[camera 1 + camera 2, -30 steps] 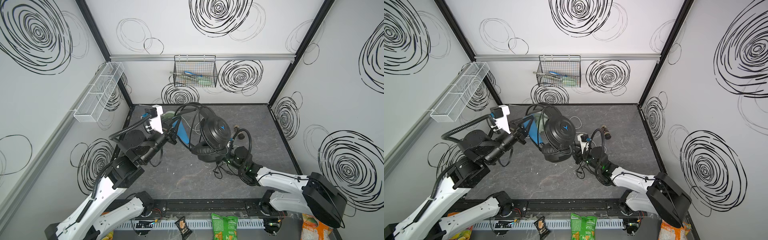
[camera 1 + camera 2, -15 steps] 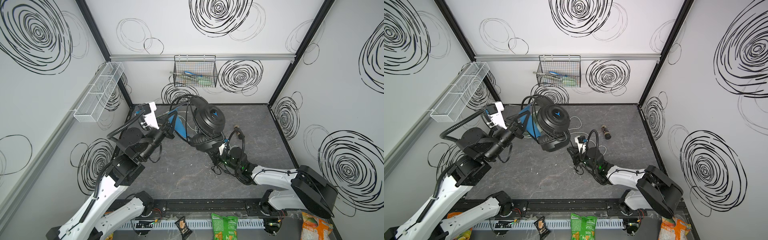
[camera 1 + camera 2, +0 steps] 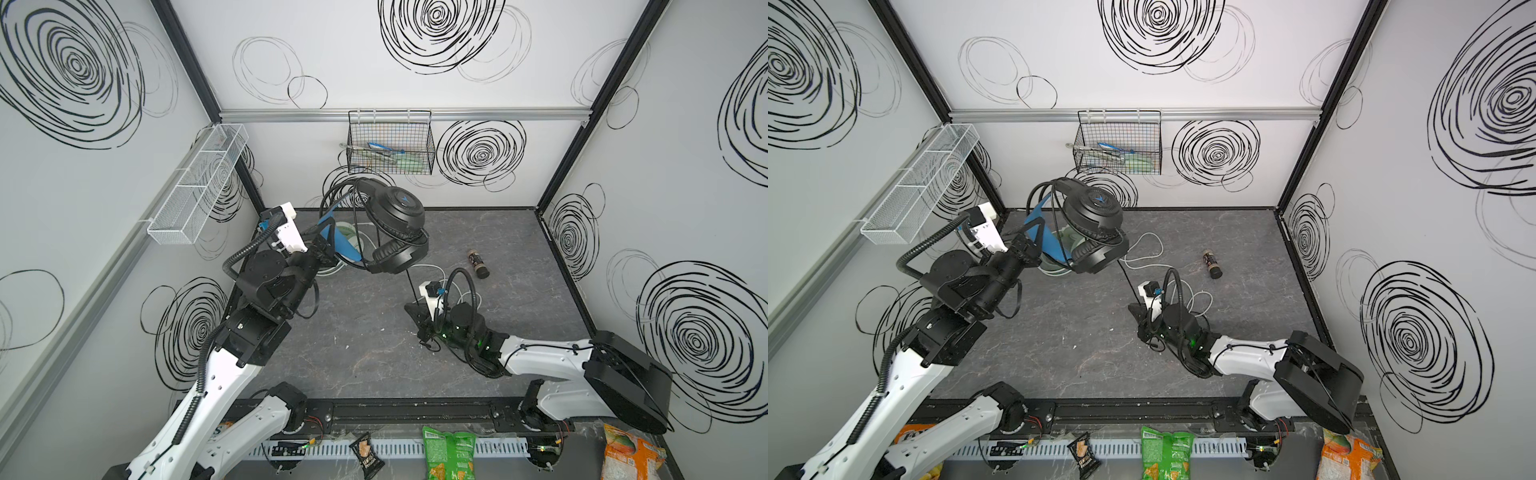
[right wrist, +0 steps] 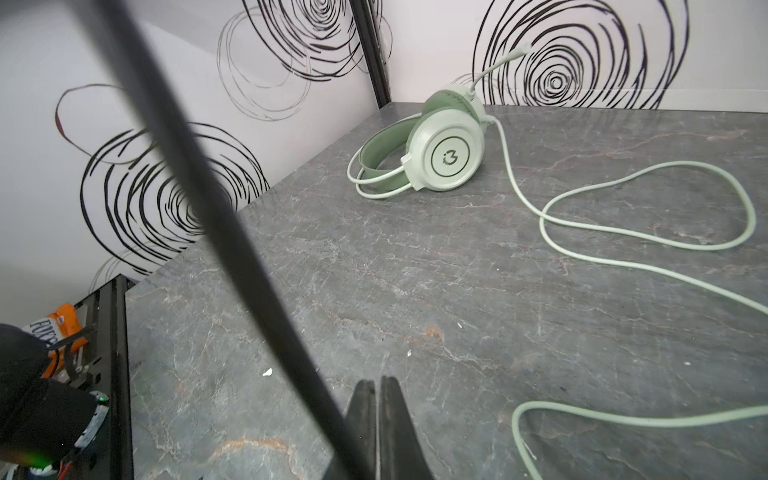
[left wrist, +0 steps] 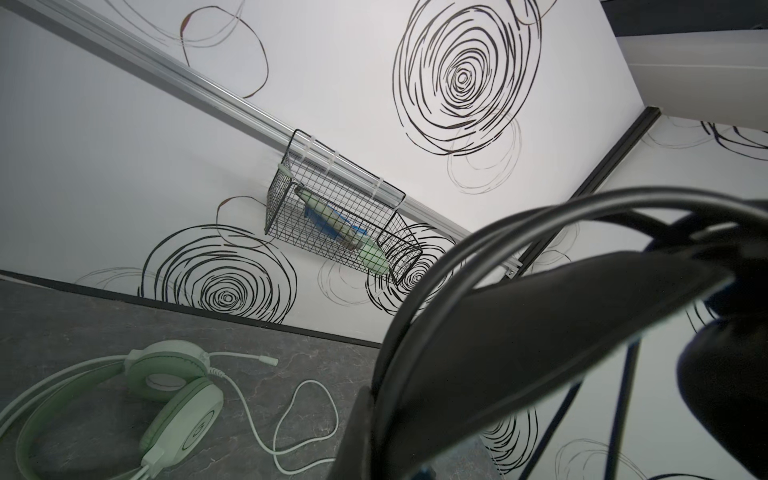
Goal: Wrap the headphones
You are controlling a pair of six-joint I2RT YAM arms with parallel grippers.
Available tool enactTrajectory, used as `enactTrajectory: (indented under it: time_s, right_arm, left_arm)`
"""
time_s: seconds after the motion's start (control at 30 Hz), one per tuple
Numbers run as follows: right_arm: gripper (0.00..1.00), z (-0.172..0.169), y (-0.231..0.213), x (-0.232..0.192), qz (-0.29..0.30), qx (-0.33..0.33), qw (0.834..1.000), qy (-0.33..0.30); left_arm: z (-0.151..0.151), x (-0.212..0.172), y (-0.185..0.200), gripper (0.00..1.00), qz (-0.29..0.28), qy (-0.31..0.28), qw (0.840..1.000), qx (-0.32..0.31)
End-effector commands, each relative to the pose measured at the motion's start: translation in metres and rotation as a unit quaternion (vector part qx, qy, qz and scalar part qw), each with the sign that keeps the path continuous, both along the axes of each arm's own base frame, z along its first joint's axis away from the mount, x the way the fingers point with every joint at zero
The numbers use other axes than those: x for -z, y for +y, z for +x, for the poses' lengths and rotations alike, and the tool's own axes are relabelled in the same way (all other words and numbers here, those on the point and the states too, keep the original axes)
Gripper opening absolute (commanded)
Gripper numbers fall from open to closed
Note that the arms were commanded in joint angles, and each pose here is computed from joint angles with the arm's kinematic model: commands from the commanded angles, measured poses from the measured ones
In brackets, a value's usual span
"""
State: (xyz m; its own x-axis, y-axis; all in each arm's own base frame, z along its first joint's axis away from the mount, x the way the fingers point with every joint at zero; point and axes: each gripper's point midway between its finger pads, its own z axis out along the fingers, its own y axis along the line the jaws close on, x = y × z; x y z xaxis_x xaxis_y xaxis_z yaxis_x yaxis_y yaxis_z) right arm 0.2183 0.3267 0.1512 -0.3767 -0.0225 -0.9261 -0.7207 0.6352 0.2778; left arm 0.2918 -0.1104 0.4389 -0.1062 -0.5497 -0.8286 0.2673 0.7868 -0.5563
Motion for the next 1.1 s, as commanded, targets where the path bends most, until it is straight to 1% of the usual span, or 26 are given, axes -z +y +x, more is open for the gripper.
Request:
enactTrajectory:
  time_s: [0.0,0.3,0.47,0.57,0.7,0.73,0.8,0.9,1.07]
  right_arm:
    - [0.0,-0.001,0.006,0.005,-0.042,0.018,0.999,-0.013]
    - [0.0,-0.034,0.044,0.014,-0.082,-0.018,0.996,-0.028]
    - [0.0,-0.059,0.071,0.012,-0.114,-0.047,0.991,-0.056]
    - [0.0,-0.073,0.085,0.007,-0.127,-0.062,0.987,-0.073]
    - [0.0,-0.093,0.098,-0.019,-0.131,-0.079,0.982,-0.109]
    - [0.0,-0.097,0.099,-0.029,-0.133,-0.078,0.981,-0.119]
    - [0.0,-0.105,0.098,-0.051,-0.135,-0.075,0.978,-0.14]
    - [0.0,-0.113,0.091,-0.084,-0.126,-0.073,0.975,-0.17]
    - [0.0,-0.11,0.069,-0.129,-0.113,-0.053,0.965,-0.229]
  left_arm:
    - [-0.002,-0.041,0.015,0.0,-0.087,-0.063,0.994,-0.024]
    - [0.023,-0.021,0.023,0.0,-0.079,-0.048,0.993,-0.075]
    - [0.036,-0.004,0.031,0.0,-0.043,-0.037,0.992,-0.115]
    - [0.045,0.008,0.037,0.0,-0.006,-0.03,0.989,-0.147]
    - [0.051,0.026,0.051,0.0,0.052,-0.017,0.979,-0.199]
    - [0.052,0.032,0.055,0.0,0.08,-0.015,0.974,-0.211]
    - [0.056,0.04,0.061,0.0,0.116,-0.01,0.966,-0.233]
    - [0.061,0.051,0.066,0.0,0.16,0.001,0.954,-0.251]
    - [0.063,0.065,0.067,0.0,0.21,0.01,0.942,-0.262]
